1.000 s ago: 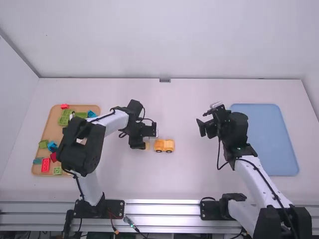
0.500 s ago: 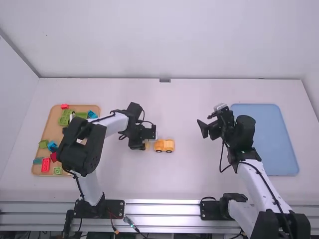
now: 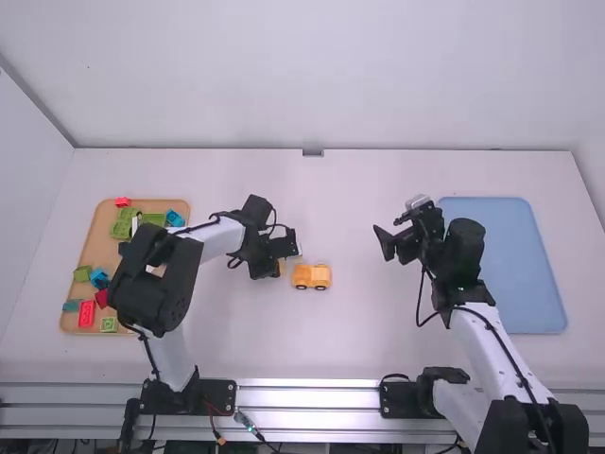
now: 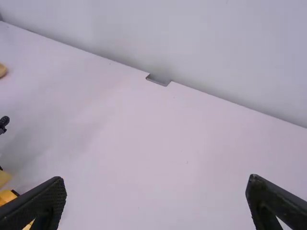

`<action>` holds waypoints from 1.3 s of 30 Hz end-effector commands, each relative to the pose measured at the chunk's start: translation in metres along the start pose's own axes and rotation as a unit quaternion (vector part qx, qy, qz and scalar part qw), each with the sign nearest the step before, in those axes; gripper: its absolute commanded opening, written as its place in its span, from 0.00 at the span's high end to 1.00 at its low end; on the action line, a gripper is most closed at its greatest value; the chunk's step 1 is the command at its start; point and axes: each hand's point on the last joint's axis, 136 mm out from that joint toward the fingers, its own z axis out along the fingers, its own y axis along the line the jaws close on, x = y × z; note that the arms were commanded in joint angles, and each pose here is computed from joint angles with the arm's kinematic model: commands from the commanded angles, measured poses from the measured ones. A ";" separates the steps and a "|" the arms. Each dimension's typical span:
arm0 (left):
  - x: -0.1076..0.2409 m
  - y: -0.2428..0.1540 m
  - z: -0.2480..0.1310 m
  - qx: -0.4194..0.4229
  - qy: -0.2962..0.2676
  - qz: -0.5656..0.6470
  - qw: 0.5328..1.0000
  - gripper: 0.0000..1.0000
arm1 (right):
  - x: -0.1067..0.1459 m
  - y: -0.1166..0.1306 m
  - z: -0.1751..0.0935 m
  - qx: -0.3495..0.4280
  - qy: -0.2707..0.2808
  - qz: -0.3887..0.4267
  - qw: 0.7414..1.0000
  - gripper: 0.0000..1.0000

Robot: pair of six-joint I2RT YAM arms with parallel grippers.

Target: Assemble lego blocks to make yellow taxi

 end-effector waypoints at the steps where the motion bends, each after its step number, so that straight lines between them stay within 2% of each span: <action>1: 0.001 -0.002 0.000 0.000 0.014 -0.119 0.993 0.89 | 0.001 0.001 0.000 -0.004 -0.003 0.000 1.000 0.01; 3: 0.002 -0.003 -0.002 0.002 0.018 -0.201 0.979 0.97 | -0.005 -0.001 0.001 -0.001 -0.015 -0.006 1.000 0.01; 4: 0.002 -0.003 -0.002 0.002 0.018 -0.201 0.979 0.97 | -0.005 -0.001 0.001 -0.001 -0.015 -0.006 1.000 0.01; 6: 0.003 -0.001 -0.002 -0.007 0.021 -0.305 0.952 0.98 | -0.011 -0.002 0.002 0.002 -0.028 -0.014 1.000 0.01; 9: 0.014 0.008 -0.003 -0.042 0.034 -0.441 0.896 0.98 | -0.017 0.001 0.006 -0.003 -0.041 -0.024 0.999 0.01; 10: 0.020 0.011 -0.004 -0.061 0.041 -0.500 0.863 0.98 | -0.019 0.004 0.009 -0.008 -0.046 -0.029 0.999 0.01; 11: 0.021 0.011 -0.004 -0.063 0.042 -0.506 0.859 0.98 | -0.019 0.005 0.010 -0.009 -0.046 -0.029 0.998 0.01; 13: 0.022 0.012 -0.003 -0.071 0.034 -0.572 0.816 0.94 | -0.019 0.011 0.016 -0.019 -0.049 -0.034 0.998 0.01; 14: 0.020 0.011 -0.002 -0.064 0.027 -0.604 0.794 0.89 | -0.018 0.013 0.021 -0.024 -0.050 -0.036 0.998 0.01; 15: 0.018 0.011 -0.002 -0.061 0.025 -0.613 0.787 0.88 | -0.018 0.014 0.022 -0.024 -0.051 -0.037 0.998 0.01; 16: 0.013 0.008 -0.001 -0.046 0.016 -0.646 0.761 0.98 | -0.016 0.015 0.026 -0.025 -0.051 -0.038 0.998 0.01; 18: 0.007 0.004 -0.001 -0.027 0.010 -0.687 0.726 0.98 | -0.013 0.015 0.030 -0.027 -0.050 -0.038 0.998 0.01; 21: 0.001 -0.009 0.000 0.009 0.019 -0.786 0.618 0.98 | -0.008 0.013 0.037 -0.028 -0.048 -0.036 0.998 0.01; 23: 0.009 -0.015 -0.001 -0.001 0.037 -0.839 0.543 0.97 | -0.006 0.011 0.040 -0.027 -0.049 -0.022 0.998 0.01; 24: 0.010 -0.015 -0.001 -0.003 0.039 -0.846 0.532 0.98 | -0.006 0.011 0.041 -0.027 -0.049 -0.020 0.998 0.01; 25: 0.015 -0.015 -0.001 -0.019 0.043 -0.869 0.493 0.98 | -0.007 0.011 0.041 -0.027 -0.052 -0.014 0.998 0.01; 29: 0.029 -0.010 -0.003 -0.065 0.041 -0.910 0.407 0.98 | -0.008 0.010 0.042 -0.026 -0.054 -0.014 0.998 0.01; 30: 0.034 -0.012 -0.004 -0.079 0.045 -0.929 0.359 0.98 | -0.008 0.010 0.042 -0.026 -0.054 -0.015 0.998 0.01; 32: 0.041 -0.016 -0.005 -0.097 0.049 -0.949 0.297 0.98 | -0.008 0.010 0.042 -0.026 -0.054 -0.014 0.998 0.01; 33: 0.047 -0.023 -0.006 -0.117 0.054 -0.966 0.223 0.98 | -0.008 0.010 0.042 -0.026 -0.054 -0.014 0.998 0.01; 34: 0.051 -0.026 -0.008 -0.130 0.055 -0.974 0.177 0.98 | -0.008 0.010 0.042 -0.026 -0.054 -0.014 0.998 0.01; 36: 0.053 -0.025 -0.008 -0.138 0.049 -0.978 0.148 0.98 | -0.007 0.010 0.042 -0.026 -0.054 -0.014 0.998 0.01; 39: 0.048 -0.023 -0.006 -0.136 0.039 -0.978 0.155 0.98 | -0.007 0.011 0.042 -0.029 -0.054 -0.014 0.998 0.01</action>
